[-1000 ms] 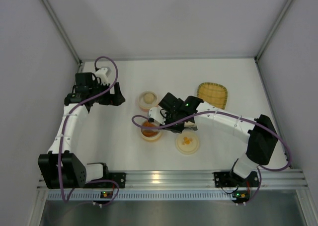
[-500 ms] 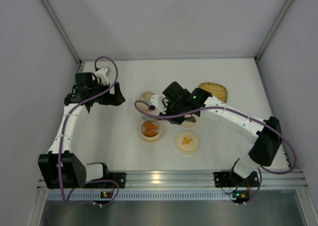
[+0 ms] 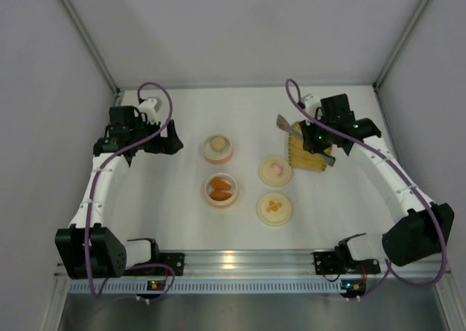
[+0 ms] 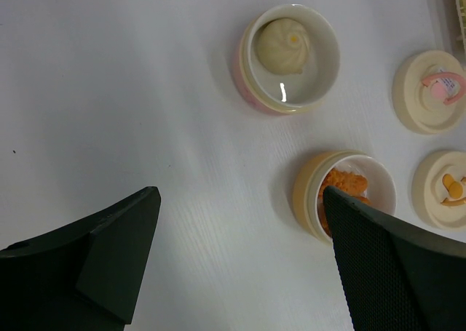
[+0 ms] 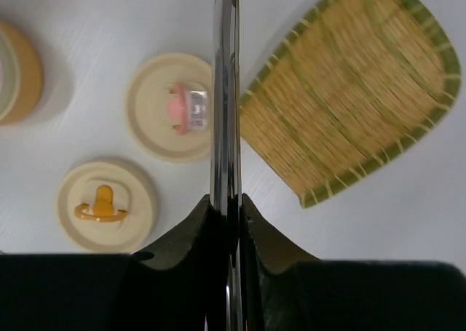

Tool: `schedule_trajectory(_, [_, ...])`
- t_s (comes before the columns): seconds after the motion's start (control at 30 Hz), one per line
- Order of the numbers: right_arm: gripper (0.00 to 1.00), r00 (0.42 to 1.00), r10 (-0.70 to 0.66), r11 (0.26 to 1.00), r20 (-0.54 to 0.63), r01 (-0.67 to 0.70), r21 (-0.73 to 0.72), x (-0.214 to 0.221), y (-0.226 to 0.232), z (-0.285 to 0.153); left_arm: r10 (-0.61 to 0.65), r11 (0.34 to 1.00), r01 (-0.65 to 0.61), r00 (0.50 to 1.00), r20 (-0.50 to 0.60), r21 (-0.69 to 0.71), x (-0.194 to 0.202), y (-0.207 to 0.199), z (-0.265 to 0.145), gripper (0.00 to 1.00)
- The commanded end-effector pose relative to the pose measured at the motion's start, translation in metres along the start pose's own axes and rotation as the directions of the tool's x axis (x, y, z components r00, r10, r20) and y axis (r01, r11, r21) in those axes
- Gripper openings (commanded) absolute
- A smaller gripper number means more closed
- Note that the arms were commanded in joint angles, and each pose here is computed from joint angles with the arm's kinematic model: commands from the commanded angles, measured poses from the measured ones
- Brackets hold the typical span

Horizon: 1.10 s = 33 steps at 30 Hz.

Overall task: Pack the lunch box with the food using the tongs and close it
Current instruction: Place the clamp at the center of the board.

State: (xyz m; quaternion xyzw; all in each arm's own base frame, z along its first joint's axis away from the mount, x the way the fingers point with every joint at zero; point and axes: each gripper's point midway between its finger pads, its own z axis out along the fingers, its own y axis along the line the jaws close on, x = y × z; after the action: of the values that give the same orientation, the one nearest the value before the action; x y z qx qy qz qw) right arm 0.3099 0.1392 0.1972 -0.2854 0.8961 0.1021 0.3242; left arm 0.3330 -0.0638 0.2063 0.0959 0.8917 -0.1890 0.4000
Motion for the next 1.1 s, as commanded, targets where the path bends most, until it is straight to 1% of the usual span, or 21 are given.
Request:
schedule_trajectory(0.0, [0.08,0.978,0.148,0.965,0.147,-0.175,0.197,-0.003,-0.07,-0.03,0.018,1.0,-0.018,0.996,0.09,-0.007,-0.021,-0.001,-0.006,0.98])
schedule_trajectory(0.07, [0.09,0.967,0.179,0.931,0.181,-0.226,0.286,0.008,-0.104,-0.042,0.014,1.0,-0.014,0.995,0.099,-0.003,-0.023,-0.001,-0.005,0.98])
schedule_trajectory(0.1, [0.11,0.958,0.232,0.889,0.17,-0.28,0.363,0.031,-0.132,-0.047,0.005,1.0,-0.004,0.995,0.099,-0.002,-0.023,-0.002,-0.004,0.98])
schedule_trajectory(0.13, [0.11,0.958,0.237,0.867,0.159,-0.282,0.411,0.043,-0.15,-0.05,0.005,1.0,-0.005,0.995,0.103,-0.004,-0.024,0.0,-0.002,0.98])
schedule_trajectory(0.17, [0.11,0.951,0.271,0.831,0.149,-0.309,0.463,0.062,-0.17,-0.052,0.004,1.0,-0.004,0.995,0.102,-0.004,-0.024,0.0,-0.001,0.98])
schedule_trajectory(0.23, [0.11,0.948,0.3,0.812,0.11,-0.314,0.491,0.083,-0.189,-0.046,0.006,1.0,-0.006,0.994,0.106,-0.007,-0.026,0.002,0.001,0.98])
schedule_trajectory(0.27, [0.11,0.938,0.33,0.788,0.109,-0.337,0.516,0.096,-0.203,-0.047,0.006,1.0,-0.005,0.994,0.105,-0.009,-0.026,0.003,0.002,0.99])
schedule_trajectory(0.3, [0.11,0.935,0.341,0.779,0.101,-0.341,0.526,0.102,-0.211,-0.045,-0.021,1.0,0.022,0.994,0.109,-0.006,-0.028,0.002,0.003,0.98])
schedule_trajectory(0.33, [0.11,0.931,0.359,0.778,0.071,-0.341,0.527,0.113,-0.218,-0.037,-0.021,1.0,0.022,0.994,0.112,-0.006,-0.029,0.002,0.003,0.98])
schedule_trajectory(0.37, [0.12,0.926,0.37,0.766,0.075,-0.35,0.539,0.119,-0.228,-0.036,-0.021,1.0,0.022,0.993,0.119,-0.006,-0.03,0.002,0.003,0.98])
schedule_trajectory(0.53, [0.13,0.913,0.408,0.777,0.006,-0.351,0.522,0.139,-0.249,-0.007,-0.016,1.0,0.018,0.992,0.126,-0.01,-0.031,0.002,0.002,0.98])
schedule_trajectory(0.63, [0.13,0.916,0.4,0.787,0.002,-0.345,0.512,0.139,-0.258,0.006,-0.016,1.0,0.018,0.992,0.126,-0.015,-0.029,0.003,0.002,0.98])
schedule_trajectory(0.73, [0.17,0.925,0.379,0.81,-0.021,-0.321,0.491,0.144,-0.26,0.018,-0.015,1.0,0.018,0.992,0.129,-0.02,-0.028,0.004,0.002,0.98])
schedule_trajectory(0.8, [0.22,0.928,0.37,0.822,-0.037,-0.308,0.48,0.148,-0.259,0.024,-0.011,1.0,0.014,0.991,0.13,-0.023,-0.028,0.005,0.002,0.98])
schedule_trajectory(0.87, [0.3,0.931,0.359,0.834,-0.065,-0.289,0.47,0.157,-0.257,0.031,-0.009,0.999,0.013,0.992,0.127,-0.03,-0.028,0.006,0.003,0.98])
schedule_trajectory(0.97, [0.36,0.934,0.346,0.848,-0.091,-0.27,0.455,0.166,-0.253,0.037,-0.009,1.0,0.013,0.992,0.127,-0.028,-0.027,0.006,0.004,0.98])
schedule_trajectory(1.07, [0.38,0.929,0.35,0.858,-0.122,-0.265,0.44,0.177,-0.246,0.042,-0.014,1.0,0.017,0.992,0.127,-0.024,-0.028,0.006,0.005,0.98])
